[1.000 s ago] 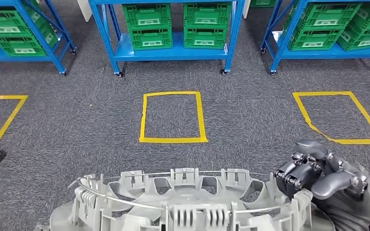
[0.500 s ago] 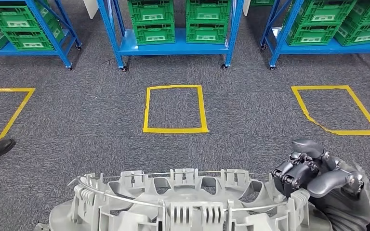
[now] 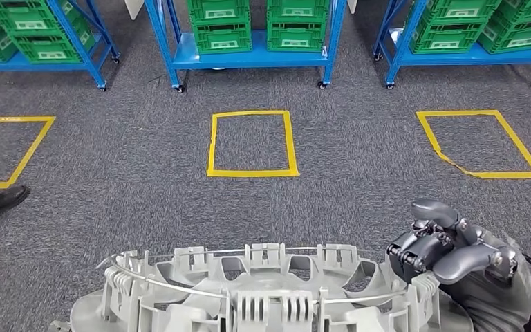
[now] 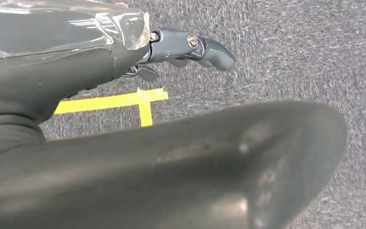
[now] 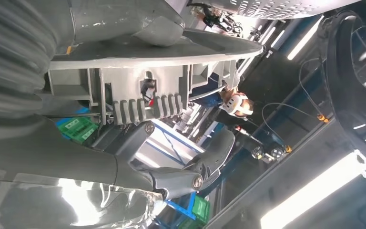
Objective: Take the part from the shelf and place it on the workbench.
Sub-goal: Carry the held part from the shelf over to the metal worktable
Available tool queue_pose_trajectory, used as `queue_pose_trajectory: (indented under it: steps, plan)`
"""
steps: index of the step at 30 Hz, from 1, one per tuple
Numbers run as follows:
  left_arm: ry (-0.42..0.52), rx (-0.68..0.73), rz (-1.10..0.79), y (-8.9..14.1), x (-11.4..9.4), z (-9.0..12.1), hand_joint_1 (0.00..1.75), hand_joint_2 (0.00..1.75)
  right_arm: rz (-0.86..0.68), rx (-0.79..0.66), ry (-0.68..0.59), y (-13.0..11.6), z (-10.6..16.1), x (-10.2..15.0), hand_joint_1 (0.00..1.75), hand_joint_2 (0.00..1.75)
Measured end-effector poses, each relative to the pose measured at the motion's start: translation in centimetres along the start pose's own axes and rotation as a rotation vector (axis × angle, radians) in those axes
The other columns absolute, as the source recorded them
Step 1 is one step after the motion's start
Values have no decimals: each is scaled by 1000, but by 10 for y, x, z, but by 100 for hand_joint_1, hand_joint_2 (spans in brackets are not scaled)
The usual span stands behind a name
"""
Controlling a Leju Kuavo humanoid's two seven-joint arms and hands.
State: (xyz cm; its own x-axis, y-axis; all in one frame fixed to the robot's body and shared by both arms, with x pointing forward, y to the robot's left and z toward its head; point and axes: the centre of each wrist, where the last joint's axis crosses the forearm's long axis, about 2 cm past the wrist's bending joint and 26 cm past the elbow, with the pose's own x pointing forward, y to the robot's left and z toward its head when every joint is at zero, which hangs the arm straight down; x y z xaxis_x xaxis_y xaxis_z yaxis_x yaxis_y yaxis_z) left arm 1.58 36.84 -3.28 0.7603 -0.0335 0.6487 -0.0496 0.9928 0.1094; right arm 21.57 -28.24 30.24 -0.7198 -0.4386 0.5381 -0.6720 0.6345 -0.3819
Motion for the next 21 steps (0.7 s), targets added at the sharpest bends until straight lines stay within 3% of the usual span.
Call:
queue_pose_trajectory:
  steps: [21]
  plan:
    - [-6,12,36,-1,-4,1,0,0,53,30,8,6,-5,2,175,175]
